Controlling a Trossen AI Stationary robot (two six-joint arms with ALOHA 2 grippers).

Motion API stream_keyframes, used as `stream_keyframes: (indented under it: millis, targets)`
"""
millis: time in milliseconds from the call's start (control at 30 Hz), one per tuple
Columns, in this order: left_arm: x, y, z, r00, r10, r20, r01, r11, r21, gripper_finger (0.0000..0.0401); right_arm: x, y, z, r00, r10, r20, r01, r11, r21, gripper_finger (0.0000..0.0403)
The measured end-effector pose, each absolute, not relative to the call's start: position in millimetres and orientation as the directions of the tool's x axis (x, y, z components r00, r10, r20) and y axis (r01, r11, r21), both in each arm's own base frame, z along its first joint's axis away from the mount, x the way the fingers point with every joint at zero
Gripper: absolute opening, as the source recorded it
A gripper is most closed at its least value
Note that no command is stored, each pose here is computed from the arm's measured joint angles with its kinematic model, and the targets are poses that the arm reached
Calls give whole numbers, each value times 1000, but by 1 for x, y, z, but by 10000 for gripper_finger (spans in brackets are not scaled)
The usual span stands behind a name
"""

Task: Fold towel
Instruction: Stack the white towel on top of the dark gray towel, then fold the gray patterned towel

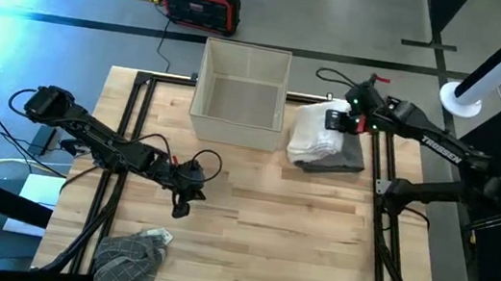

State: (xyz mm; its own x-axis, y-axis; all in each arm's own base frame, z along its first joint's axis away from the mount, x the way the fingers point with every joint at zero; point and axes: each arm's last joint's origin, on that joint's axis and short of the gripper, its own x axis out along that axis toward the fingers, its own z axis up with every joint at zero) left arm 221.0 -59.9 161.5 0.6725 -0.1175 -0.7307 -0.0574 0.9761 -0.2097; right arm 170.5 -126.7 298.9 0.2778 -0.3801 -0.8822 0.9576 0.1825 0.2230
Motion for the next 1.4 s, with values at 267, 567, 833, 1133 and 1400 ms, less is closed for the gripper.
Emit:
stream_keyframes:
  millis: [267, 567, 833, 1133, 1400]
  targets:
    - [219, -59, 160, 657, -102, -747, -71, 978, -196, 0, 152, -124, 268, 99, -296, -950, 979, 199, 40, 32]
    - [219, -59, 160, 658, -99, -746, -76, 977, -197, 0, 136, -115, 238, -95, -246, -965, 961, 231, -154, 32]
    - [219, -59, 160, 658, -98, -746, -113, 967, -227, 0, 131, -114, 230, -178, -285, -942, 938, 241, -251, 75]
    - [219, -60, 160, 649, -138, -748, -111, 956, -273, 0, 132, -114, 239, -191, -329, -925, 944, 196, -264, 244]
    - [225, -62, 178, 684, -154, -713, -178, 912, -369, 0, 146, -86, 294, 148, -374, -915, 943, 332, 16, 259]
